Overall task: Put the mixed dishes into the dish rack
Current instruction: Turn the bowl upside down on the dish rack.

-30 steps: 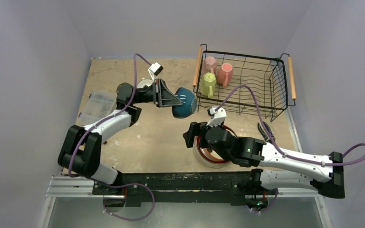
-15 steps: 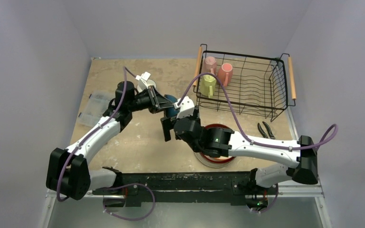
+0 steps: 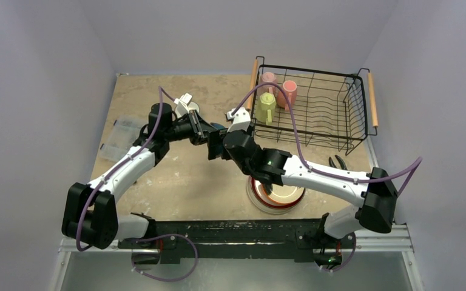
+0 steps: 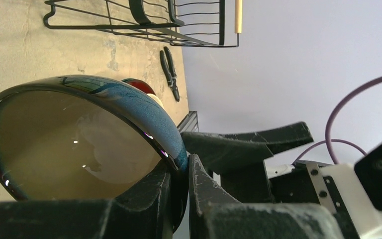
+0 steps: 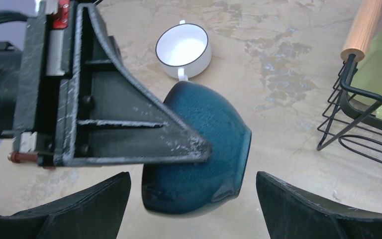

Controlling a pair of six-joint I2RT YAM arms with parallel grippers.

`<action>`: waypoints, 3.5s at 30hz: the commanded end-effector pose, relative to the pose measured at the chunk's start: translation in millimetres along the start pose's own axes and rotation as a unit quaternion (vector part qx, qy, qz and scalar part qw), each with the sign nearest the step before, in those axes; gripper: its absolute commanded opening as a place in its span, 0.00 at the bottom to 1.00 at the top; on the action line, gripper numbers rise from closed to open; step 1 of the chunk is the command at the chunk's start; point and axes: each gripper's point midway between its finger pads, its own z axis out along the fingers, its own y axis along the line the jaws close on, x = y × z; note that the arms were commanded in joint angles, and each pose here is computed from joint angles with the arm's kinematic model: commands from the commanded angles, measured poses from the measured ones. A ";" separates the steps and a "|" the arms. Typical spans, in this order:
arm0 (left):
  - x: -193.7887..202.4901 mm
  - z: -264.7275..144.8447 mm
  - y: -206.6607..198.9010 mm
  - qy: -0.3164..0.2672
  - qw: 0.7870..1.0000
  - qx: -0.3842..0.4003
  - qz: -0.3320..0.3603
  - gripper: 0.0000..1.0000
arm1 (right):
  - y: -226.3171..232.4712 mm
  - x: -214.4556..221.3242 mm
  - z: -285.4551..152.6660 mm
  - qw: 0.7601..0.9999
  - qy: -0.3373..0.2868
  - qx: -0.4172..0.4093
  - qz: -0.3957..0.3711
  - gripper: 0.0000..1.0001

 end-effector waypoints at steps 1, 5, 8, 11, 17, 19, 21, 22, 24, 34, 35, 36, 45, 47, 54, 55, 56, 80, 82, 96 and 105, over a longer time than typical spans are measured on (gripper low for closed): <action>-14.4 -9.6 -46.7 -0.014 0.996 0.069 0.050 0.00 | 10.2 -12.6 5.3 0.998 -0.018 -0.028 0.048 0.99; -15.3 -9.5 -45.7 -0.014 0.996 0.068 0.048 0.00 | 7.7 -7.5 10.7 0.998 -0.013 -0.022 0.052 0.98; -15.5 -9.5 -45.4 -0.013 0.996 0.068 0.047 0.00 | 5.8 -1.3 16.3 0.998 -0.006 -0.023 0.061 0.96; -15.5 -9.2 -45.2 -0.013 0.996 0.068 0.047 0.00 | 4.8 4.5 19.8 0.998 0.001 -0.022 0.065 0.94; -15.6 -8.8 -44.5 -0.012 0.996 0.068 0.047 0.00 | 4.6 8.2 21.7 0.997 0.003 -0.021 0.068 0.87; -15.6 -8.8 -44.1 -0.012 0.996 0.068 0.047 0.00 | 3.5 7.5 21.9 0.997 0.001 -0.019 0.069 0.84; -15.2 -8.7 -44.0 -0.011 0.997 0.068 0.046 0.00 | 2.9 6.7 22.3 0.997 -0.001 -0.016 0.069 0.84; -15.1 -8.6 -43.5 -0.011 0.997 0.067 0.046 0.00 | 2.5 6.9 22.6 0.998 -0.001 -0.015 0.069 0.86; -15.2 -8.5 -43.3 -0.011 0.997 0.067 0.046 0.00 | 2.3 7.3 23.9 0.998 0.000 -0.013 0.067 0.90; -15.5 -7.9 -42.1 -0.010 0.997 0.065 0.046 0.00 | 5.3 8.6 29.6 0.998 0.002 -0.010 0.063 0.68; -15.5 -7.6 -41.6 -0.009 0.997 0.064 0.046 0.00 | 5.7 9.0 29.8 0.998 0.003 -0.011 0.063 0.63; -15.4 -7.1 -40.9 -0.009 0.997 0.063 0.045 0.00 | 6.3 8.3 29.8 0.998 0.002 -0.013 0.063 0.58; -15.6 -3.8 -35.2 0.001 0.998 0.053 0.043 0.03 | 7.8 4.6 24.6 0.997 -0.011 -0.030 0.071 0.00; -15.6 -3.7 -34.6 0.001 0.998 0.051 0.045 0.09 | 10.0 1.5 23.0 0.996 -0.020 -0.041 0.079 0.00; -15.9 -5.7 -35.3 0.000 0.997 0.044 0.063 0.31 | 4.3 -1.9 19.2 0.993 -0.030 -0.045 0.101 0.00; -15.9 -5.8 -34.9 0.000 0.997 0.044 0.065 0.34 | 3.1 -2.4 18.1 0.993 -0.031 -0.046 0.105 0.00; -15.7 -5.7 -35.0 0.001 0.997 0.044 0.066 0.37 | 1.5 -2.6 17.6 0.992 -0.033 -0.045 0.109 0.00; -17.6 -24.0 -36.0 -0.018 0.980 -0.004 0.198 0.66 | -47.2 -21.7 -7.6 0.963 -0.059 -0.076 0.251 0.00; -17.7 -30.6 -43.5 -0.029 0.973 0.001 0.231 0.67 | -48.2 -24.6 -11.2 0.963 -0.062 -0.081 0.251 0.00; -35.0 -127.9 -103.1 -0.257 0.849 -0.055 0.458 0.73 | -52.5 -48.6 -44.1 0.959 -0.080 -0.110 0.249 0.00; -81.1 -189.4 -124.9 -0.383 0.783 -0.182 0.456 0.74 | -72.8 -68.2 -72.0 0.960 -0.105 -0.100 0.239 0.00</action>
